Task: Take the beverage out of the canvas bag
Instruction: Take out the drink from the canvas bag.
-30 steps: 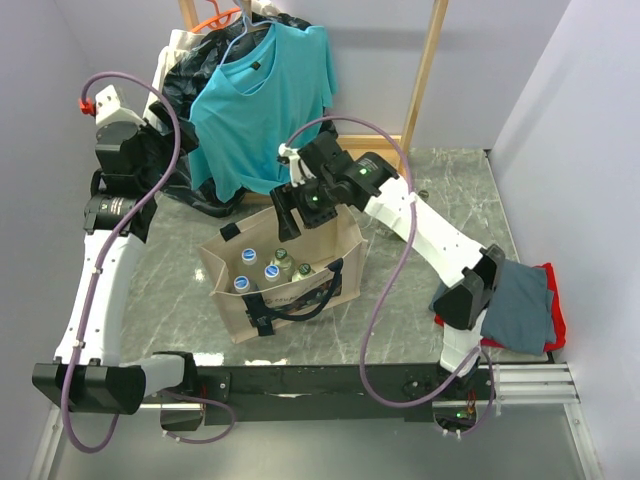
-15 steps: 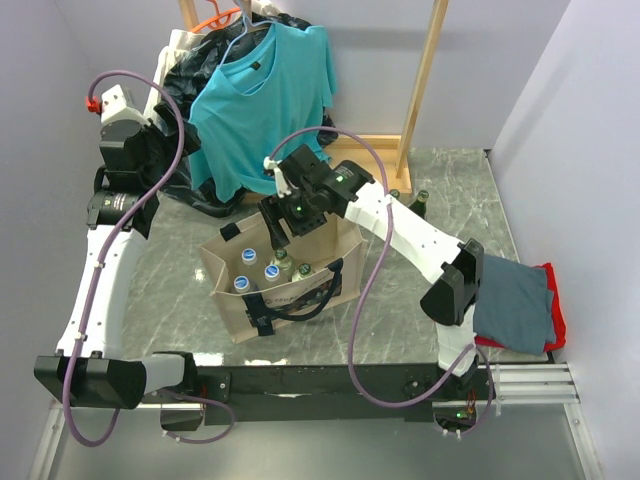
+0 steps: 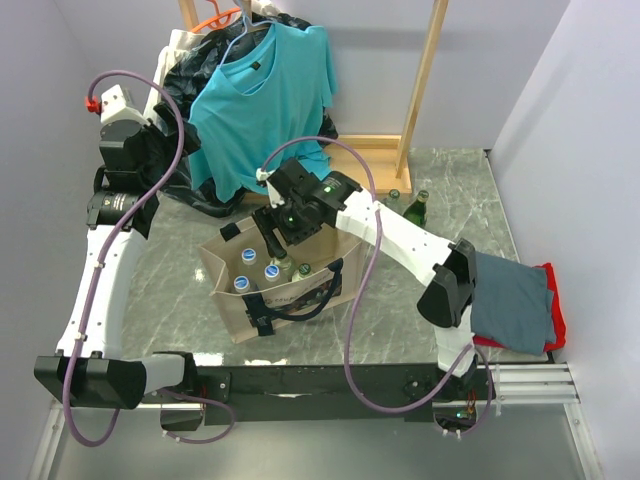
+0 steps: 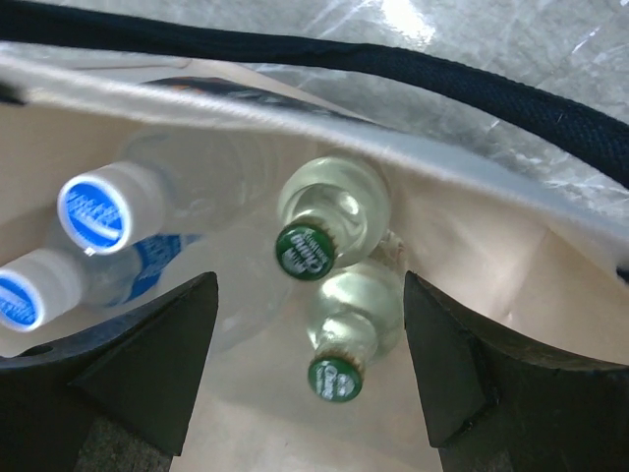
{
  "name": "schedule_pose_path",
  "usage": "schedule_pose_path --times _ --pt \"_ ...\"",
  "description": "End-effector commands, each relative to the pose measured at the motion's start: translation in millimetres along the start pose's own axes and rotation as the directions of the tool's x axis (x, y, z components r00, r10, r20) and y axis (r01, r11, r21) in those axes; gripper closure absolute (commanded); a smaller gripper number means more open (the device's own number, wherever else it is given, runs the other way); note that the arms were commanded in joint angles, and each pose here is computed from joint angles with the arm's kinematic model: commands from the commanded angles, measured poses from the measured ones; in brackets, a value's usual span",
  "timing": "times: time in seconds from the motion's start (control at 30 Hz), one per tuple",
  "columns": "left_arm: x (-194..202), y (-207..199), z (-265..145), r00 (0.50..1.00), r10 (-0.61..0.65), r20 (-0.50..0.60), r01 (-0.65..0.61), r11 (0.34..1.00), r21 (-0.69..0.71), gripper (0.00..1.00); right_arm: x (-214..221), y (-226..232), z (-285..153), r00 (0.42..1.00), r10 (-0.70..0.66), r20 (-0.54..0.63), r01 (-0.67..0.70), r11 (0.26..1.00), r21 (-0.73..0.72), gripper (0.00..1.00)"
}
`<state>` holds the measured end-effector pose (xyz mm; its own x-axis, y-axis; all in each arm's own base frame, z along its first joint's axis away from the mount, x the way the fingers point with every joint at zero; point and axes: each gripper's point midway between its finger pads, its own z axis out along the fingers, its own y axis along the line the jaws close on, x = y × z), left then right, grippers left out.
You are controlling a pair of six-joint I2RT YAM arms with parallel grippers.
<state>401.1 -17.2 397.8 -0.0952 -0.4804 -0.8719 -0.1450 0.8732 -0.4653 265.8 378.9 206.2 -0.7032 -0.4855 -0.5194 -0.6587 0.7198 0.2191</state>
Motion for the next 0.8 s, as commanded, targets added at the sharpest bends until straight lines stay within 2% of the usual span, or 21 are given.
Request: schedule_pose_path --times 0.0,0.77 --pt "-15.4 -4.7 -8.0 0.999 0.004 0.046 -0.005 1.0 0.02 0.04 -2.6 -1.1 15.2 1.0 -0.002 0.015 0.002 1.0 0.019 0.18" --pt "-11.0 1.6 -7.5 0.999 0.011 0.031 -0.011 1.0 -0.009 0.04 16.6 7.4 34.2 0.998 -0.044 -0.04 0.046 0.997 0.067 0.34"
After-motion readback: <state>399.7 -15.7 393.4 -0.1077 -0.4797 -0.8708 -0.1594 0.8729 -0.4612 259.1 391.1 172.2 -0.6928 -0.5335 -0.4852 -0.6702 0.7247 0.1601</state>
